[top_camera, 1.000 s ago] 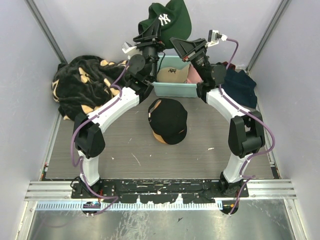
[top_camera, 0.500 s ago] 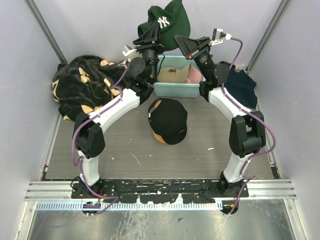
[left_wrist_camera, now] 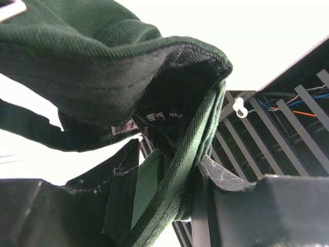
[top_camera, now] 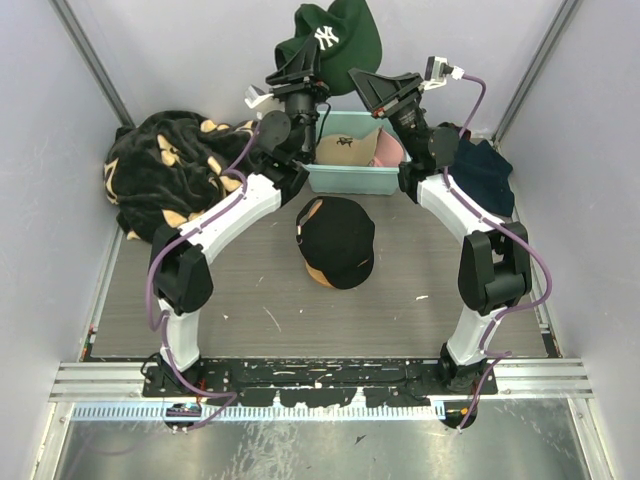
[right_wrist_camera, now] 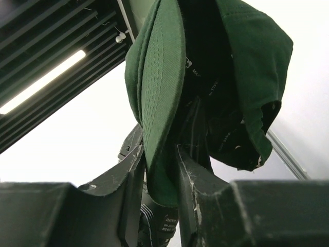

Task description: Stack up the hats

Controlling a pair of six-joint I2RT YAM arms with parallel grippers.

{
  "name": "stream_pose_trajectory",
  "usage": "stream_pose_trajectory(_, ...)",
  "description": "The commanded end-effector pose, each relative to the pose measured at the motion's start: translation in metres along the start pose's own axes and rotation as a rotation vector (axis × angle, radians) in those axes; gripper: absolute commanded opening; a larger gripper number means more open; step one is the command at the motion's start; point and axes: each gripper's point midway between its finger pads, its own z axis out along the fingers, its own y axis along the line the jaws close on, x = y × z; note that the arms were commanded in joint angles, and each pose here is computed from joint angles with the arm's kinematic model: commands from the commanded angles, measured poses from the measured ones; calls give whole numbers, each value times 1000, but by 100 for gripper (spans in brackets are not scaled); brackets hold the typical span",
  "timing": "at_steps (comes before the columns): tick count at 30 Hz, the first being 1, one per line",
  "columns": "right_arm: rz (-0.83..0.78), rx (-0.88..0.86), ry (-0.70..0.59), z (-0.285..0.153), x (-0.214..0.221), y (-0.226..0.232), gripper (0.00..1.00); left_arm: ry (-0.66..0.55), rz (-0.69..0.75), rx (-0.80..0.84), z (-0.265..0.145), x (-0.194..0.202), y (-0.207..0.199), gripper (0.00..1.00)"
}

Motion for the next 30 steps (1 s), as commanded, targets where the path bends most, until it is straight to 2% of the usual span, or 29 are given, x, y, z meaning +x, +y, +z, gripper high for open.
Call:
stream_pose_trajectory(1, -35, -97, -27, 9, -13, 38, 36, 10, -45, 78, 6, 11, -29, 2)
stream_pose_trajectory(13, -31, -103, -27, 13, -14, 38, 36, 17, -45, 70, 7, 13, -25, 2)
stream_pose_trajectory(18, -27, -100, -24, 13, -14, 37, 31, 15, -49, 68, 7, 12, -22, 2)
stream_pose_trajectory(30, -14, -100, -19, 13, -12, 35, 31, 23, -61, 63, 9, 17, -13, 2)
